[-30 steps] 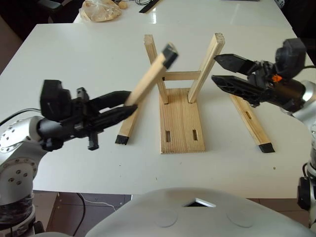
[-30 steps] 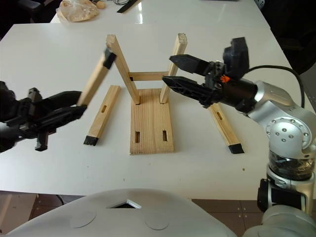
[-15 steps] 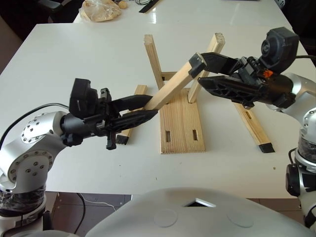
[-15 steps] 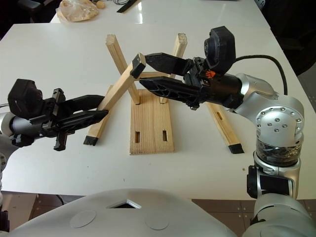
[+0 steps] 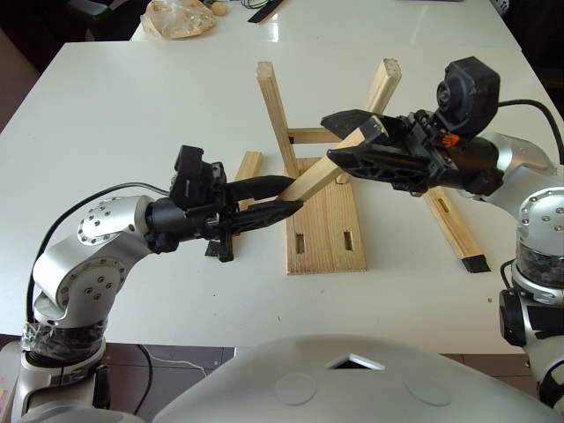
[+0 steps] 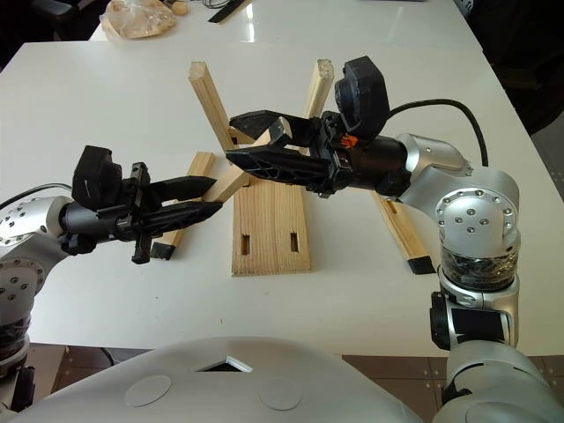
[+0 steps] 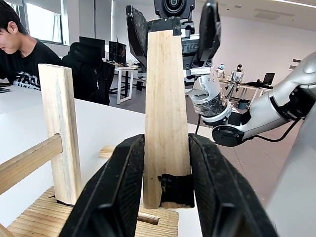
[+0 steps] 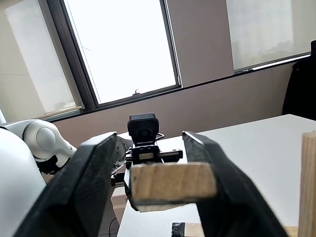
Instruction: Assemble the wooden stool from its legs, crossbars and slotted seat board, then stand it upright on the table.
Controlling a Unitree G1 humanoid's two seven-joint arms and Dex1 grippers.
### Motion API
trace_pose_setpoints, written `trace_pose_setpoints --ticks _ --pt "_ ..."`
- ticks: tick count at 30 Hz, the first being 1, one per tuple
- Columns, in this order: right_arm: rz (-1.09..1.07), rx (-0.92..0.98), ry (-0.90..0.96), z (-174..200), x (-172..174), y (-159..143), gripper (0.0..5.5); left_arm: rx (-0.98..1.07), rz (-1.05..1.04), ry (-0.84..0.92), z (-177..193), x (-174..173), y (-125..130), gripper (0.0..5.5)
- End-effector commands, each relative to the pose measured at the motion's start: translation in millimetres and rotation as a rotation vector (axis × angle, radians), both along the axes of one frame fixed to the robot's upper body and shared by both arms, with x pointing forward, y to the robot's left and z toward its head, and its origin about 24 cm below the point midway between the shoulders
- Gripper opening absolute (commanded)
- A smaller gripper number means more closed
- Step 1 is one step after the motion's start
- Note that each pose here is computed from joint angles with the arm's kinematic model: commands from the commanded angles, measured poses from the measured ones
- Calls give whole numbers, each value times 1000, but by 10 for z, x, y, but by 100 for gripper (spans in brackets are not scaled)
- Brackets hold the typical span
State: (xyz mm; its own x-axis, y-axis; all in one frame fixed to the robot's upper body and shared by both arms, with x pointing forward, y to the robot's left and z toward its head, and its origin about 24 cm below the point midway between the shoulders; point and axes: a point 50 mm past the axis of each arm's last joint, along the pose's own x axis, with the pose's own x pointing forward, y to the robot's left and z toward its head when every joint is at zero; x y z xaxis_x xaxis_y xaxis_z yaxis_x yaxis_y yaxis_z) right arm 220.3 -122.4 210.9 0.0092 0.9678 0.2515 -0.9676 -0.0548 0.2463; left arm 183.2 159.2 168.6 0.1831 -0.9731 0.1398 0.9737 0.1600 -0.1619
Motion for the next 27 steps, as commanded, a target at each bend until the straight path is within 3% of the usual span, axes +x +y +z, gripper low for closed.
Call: trace_pose_setpoints --ticks 1,3,10,13,17,22,27 --pt "19 -38 -22 -11 -17 20 173 0 75 -21 3 89 19 132" --pt "13 -48 -21 -35 -7 19 140 -10 76 -26 8 93 9 132" --pt "16 -52 -27 -41 7 18 138 -9 63 -5 -8 81 -39 132" --pt "-11 -65 -41 -23 29 -36 138 106 84 19 -161 99 -55 132" --pt "-86 -125 -59 10 87 -279 134 286 85 42 -459 52 19 215" --pt "-121 -203 -87 27 134 -445 134 309 139 51 -620 60 90 289" --pt "-312 -575 -203 -131 288 -1017 134 357 219 35 -742 73 171 373"
